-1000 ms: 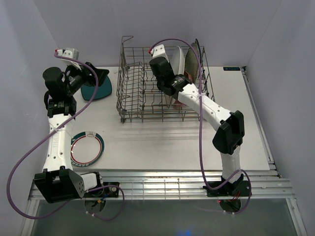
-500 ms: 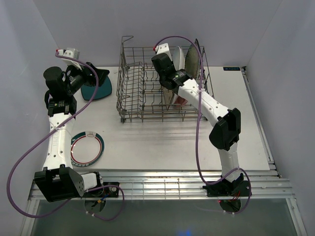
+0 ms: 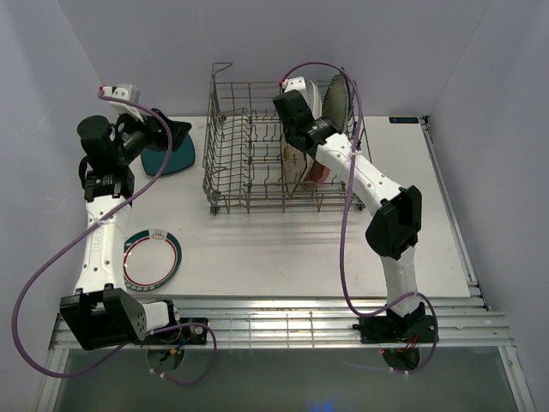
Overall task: Load the plates into the dish rack
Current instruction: Insert the plate into the dish rack.
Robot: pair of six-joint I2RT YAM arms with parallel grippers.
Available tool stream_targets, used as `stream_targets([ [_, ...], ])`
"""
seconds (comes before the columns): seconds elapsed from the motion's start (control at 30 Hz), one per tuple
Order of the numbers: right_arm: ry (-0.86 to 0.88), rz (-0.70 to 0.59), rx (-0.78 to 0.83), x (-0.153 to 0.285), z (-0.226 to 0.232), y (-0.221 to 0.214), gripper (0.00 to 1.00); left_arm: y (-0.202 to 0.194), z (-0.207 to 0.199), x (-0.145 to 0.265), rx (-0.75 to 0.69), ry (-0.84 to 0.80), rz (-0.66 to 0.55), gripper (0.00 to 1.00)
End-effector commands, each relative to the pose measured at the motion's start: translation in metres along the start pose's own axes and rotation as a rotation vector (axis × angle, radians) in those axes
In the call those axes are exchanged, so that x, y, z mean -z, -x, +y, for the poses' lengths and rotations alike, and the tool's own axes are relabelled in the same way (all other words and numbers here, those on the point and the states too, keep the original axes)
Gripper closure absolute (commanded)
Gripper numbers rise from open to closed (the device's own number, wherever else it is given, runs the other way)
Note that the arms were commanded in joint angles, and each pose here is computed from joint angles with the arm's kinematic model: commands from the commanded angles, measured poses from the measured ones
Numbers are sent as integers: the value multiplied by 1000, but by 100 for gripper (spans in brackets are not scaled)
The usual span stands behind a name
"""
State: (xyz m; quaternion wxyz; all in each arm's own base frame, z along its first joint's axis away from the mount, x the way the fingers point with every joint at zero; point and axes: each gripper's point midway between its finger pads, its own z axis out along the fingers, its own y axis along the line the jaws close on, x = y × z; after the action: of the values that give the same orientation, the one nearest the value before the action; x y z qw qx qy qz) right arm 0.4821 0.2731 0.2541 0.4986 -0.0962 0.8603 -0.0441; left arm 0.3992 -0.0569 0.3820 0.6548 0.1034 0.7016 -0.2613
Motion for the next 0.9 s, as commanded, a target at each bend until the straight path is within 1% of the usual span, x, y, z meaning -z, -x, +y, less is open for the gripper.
stream_targets([
  [0.0,-45,-189,-146,29,-27,70,81,1,-4,1,-7,-15,4,9],
  [0.07,-48,-193,-146,32,-29,72,73,1,-3,1,-8,-13,5,9],
  [0.1,-49,-194,-146,32,-30,72,73,1,-4,1,-8,-15,6,9],
  [0.17,-61,-197,-146,35,-33,73,68,0,-4,1,-5,-16,7,9],
  [0.3,-76,-202,-143,40,-39,75,66,-1,-3,0,-5,-17,10,9],
  [0.57,-105,-244,-134,53,-51,92,63,0,-4,0,-5,-18,10,9],
  [0.67,-142,-253,-119,52,-56,96,58,-1,-4,0,-4,-18,11,9],
  [0.7,-150,-262,-112,53,-59,100,58,-1,-3,0,-3,-18,12,9],
  [0.73,-159,-258,-106,48,-59,99,54,-1,-4,0,-4,-19,12,9],
  [0.87,-194,-267,-129,38,-71,102,53,-3,-3,-1,0,-21,17,9],
])
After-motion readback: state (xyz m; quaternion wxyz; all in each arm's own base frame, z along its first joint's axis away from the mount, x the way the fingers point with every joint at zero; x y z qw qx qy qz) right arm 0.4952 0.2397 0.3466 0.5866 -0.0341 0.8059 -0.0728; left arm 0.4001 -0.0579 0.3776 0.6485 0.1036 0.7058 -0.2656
